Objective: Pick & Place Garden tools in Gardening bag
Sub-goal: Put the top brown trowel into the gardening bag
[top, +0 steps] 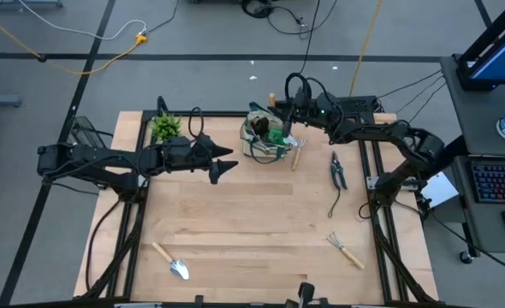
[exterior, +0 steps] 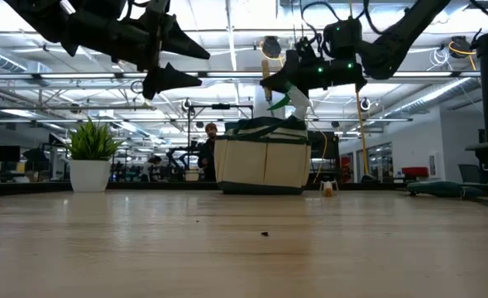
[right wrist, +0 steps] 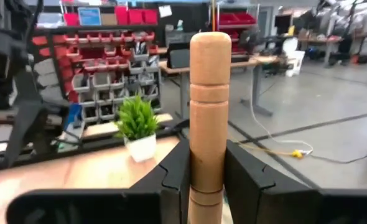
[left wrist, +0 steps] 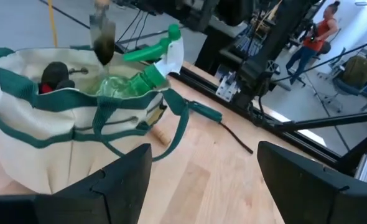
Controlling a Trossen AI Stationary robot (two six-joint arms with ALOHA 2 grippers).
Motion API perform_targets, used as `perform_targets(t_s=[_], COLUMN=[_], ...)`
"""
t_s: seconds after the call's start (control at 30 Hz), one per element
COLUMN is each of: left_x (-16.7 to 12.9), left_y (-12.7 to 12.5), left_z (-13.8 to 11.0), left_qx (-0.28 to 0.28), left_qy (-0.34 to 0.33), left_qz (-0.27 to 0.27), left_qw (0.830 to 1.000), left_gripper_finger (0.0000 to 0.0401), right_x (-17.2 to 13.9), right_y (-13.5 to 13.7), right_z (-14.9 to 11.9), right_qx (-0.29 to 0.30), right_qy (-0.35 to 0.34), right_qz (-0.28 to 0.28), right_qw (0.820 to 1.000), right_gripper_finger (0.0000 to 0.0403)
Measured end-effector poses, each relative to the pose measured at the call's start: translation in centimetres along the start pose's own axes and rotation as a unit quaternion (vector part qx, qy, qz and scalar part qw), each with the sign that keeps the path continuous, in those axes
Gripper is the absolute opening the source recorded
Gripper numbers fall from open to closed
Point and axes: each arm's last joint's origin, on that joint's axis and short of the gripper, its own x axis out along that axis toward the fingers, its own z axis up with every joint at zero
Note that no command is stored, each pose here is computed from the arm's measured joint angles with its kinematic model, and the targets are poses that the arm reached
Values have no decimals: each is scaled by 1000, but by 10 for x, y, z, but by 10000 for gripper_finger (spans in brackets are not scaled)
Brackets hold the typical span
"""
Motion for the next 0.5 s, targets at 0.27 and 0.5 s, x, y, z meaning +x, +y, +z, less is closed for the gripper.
perform_targets(t_s=[0.27,0.5], left_x=[0,0], left_y=[0,-1], left_z=[0,-1], left_qx=[0,1], left_qy=[0,3], left_qz=[-1,-4], left_qw=[1000,1000], left_gripper_finger=[296,296], right_x=[9,10], right_y=[-10,-12], right_z=[-21,-25], right_qx=[24,28], right_qy=[-7,-5], right_qz=[26,25], right_qw=[999,999], right_gripper_finger=[61,61])
